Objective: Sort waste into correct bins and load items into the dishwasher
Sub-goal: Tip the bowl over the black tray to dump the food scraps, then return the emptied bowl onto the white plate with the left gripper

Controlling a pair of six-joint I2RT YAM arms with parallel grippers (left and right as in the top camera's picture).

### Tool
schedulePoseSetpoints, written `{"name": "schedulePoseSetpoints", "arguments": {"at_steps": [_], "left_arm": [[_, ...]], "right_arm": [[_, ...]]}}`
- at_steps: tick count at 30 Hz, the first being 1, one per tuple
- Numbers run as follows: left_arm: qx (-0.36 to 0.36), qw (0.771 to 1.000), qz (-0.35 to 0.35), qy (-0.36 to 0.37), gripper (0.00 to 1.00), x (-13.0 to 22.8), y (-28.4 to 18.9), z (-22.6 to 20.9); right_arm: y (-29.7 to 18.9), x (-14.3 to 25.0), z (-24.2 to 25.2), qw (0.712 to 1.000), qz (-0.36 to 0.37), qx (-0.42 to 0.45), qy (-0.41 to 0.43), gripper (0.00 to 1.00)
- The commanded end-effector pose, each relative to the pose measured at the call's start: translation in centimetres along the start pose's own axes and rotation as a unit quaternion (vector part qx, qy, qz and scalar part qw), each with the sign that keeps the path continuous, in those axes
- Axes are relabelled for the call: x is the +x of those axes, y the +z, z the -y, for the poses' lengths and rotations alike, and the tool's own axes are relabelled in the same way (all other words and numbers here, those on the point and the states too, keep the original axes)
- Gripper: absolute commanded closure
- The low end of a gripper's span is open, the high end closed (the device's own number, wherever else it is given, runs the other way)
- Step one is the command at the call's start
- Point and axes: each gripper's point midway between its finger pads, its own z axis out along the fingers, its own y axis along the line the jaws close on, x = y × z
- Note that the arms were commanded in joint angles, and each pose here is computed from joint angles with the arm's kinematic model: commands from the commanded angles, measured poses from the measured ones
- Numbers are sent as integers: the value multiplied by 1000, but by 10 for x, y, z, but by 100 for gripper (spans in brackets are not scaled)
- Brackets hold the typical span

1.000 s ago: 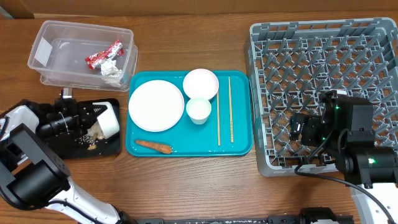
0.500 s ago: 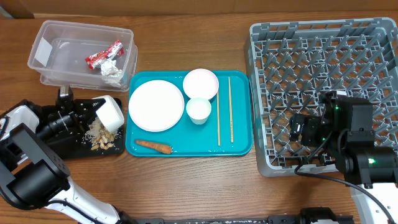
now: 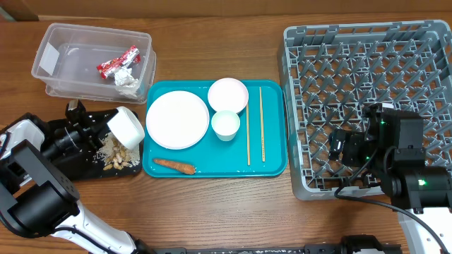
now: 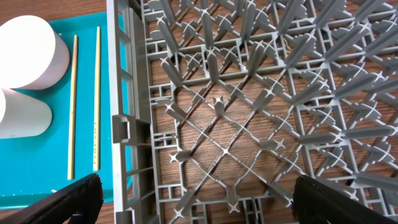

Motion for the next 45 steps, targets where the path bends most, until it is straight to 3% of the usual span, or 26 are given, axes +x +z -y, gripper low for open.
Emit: {"name": "schedulePoseSetpoints", "arguments": {"at_steps": [1, 16, 27, 32, 35, 40, 44, 45], "left_arm": [[26, 1000, 2, -18, 96, -1, -1, 5], [26, 999, 1, -20, 96, -1, -1, 5], [-46, 983, -37, 172, 96, 37, 17, 17], [-149, 952, -51, 264, 96, 55, 30, 30], [-257, 923, -24, 286, 96, 50, 35, 25], [-386, 858, 11, 339, 96, 48, 58, 15], [-449, 810, -9, 378, 96, 56, 89, -4], [-475, 788, -18, 391, 96, 59, 102, -15]], "right_arm": [[-9, -11, -2, 1000, 20, -2, -4, 0], [-9, -10, -2, 1000, 18, -1, -4, 0], [-9, -11, -2, 1000, 19, -1, -4, 0], [-9, -11, -2, 1000, 19, -1, -4, 0], [-9, -11, -2, 1000, 20, -2, -4, 0], [-9, -12, -2, 1000, 21, -2, -4, 0], [-9, -11, -2, 1000, 20, -2, -4, 0], [-9, -11, -2, 1000, 20, -2, -4, 0]]}}
